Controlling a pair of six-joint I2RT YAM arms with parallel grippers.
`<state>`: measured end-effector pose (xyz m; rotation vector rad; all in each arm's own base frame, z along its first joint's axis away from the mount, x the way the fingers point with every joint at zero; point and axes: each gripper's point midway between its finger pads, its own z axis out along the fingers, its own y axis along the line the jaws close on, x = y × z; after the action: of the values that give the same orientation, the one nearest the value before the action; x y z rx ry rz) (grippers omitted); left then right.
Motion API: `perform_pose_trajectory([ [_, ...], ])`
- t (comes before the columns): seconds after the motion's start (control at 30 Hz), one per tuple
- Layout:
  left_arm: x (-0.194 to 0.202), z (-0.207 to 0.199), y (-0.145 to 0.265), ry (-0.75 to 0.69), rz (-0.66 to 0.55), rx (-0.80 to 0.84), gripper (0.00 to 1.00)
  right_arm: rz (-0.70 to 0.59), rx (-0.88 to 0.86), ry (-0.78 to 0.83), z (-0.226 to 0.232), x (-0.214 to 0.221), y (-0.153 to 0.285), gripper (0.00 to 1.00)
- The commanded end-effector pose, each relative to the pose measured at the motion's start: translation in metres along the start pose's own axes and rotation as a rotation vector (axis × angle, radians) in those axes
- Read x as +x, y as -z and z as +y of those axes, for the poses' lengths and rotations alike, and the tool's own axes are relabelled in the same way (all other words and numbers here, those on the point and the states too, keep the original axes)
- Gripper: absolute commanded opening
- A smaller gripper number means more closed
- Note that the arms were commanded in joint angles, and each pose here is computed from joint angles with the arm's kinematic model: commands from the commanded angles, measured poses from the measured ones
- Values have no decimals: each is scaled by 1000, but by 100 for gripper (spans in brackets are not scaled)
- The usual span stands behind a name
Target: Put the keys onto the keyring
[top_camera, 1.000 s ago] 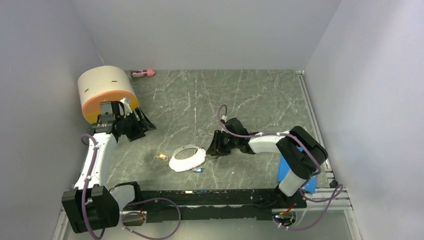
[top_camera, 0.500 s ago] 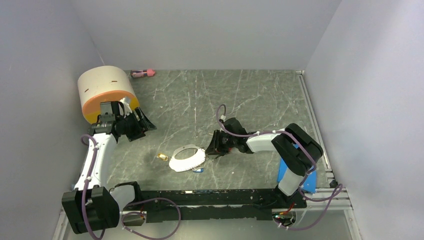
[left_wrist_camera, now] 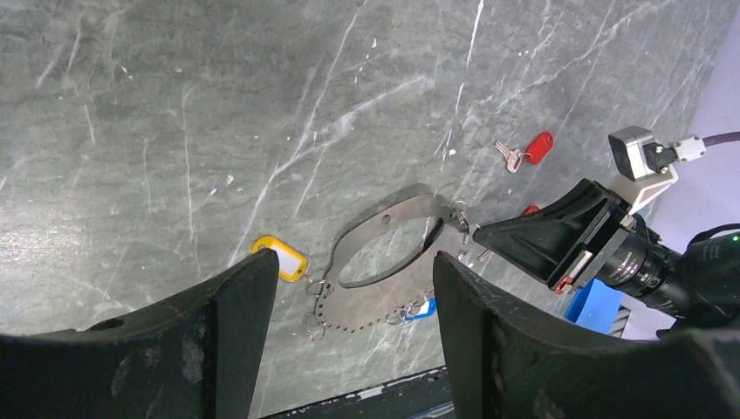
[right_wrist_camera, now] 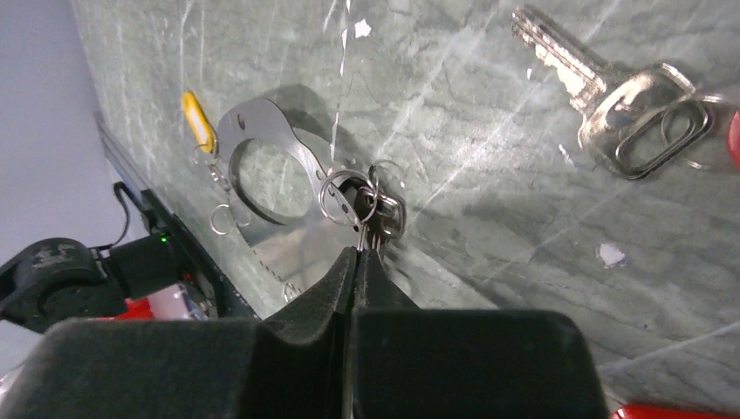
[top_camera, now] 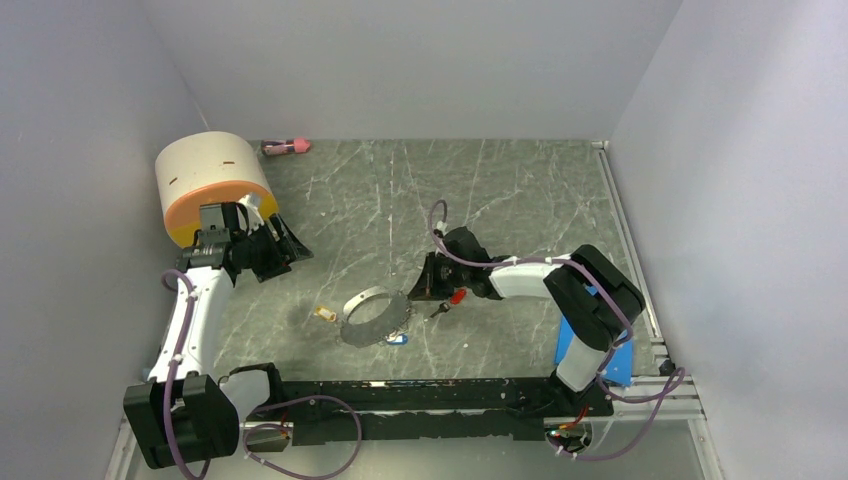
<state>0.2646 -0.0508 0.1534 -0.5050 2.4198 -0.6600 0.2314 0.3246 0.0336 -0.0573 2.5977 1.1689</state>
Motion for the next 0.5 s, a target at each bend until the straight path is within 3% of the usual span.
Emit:
perform_pose_trajectory([
  [0.0,-4,-6,3,-36,-25,38,70,-31,19,87,7,-20,0,0],
  [0.47,-1,-14,4,-64,-16,90,71,31,115,391,15,-27,9,0],
])
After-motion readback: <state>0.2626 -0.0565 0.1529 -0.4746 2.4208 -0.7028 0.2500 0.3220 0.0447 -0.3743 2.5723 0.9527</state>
